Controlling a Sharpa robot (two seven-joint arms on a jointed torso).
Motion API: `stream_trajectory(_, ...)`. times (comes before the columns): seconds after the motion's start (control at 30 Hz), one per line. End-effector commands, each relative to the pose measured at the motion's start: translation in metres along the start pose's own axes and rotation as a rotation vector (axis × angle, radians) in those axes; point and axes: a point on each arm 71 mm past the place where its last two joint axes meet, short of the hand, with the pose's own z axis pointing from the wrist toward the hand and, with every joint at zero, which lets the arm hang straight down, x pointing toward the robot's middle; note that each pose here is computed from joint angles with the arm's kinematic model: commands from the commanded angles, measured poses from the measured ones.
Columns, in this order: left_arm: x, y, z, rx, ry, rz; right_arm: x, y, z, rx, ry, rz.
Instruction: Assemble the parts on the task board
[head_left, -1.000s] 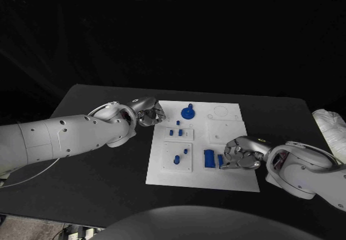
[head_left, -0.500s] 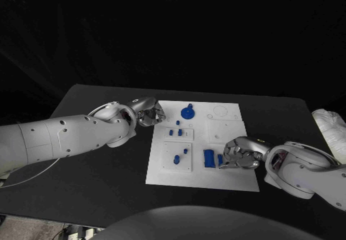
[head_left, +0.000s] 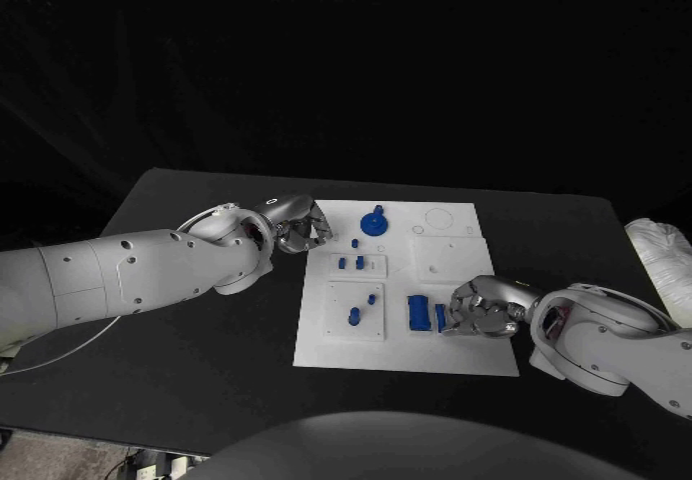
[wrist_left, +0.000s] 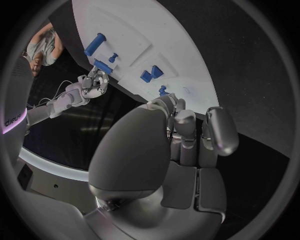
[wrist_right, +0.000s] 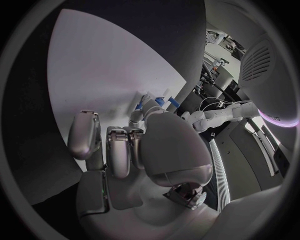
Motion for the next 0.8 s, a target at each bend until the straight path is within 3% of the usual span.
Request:
stream_trajectory(0.03, 0.0013, -0.0013, 0.0003, 0.001, 0.013, -0.004, 0.005, -0.005, -0.001, 0.037, 0.051, 0.012)
stream_trajectory(0.47, 0.0008, -0.0012, -0.0003, 0.004, 0.009, -0.005, 0.006, -0.004, -0.003, 0.021, 0.05, 0.022)
stream_trajectory(0.6, -0.0011, -0.0023, -0.0019, 0.025, -0.014, -0.007, 0.004, -0.001, -0.007, -0.023, 0.011, 0.034)
stream_trajectory(0.8, -0.0066, -0.0072, -0.0084, 0.093, -0.082, -0.018, -0.013, 0.006, -0.02, -0.145, -0.114, 0.101)
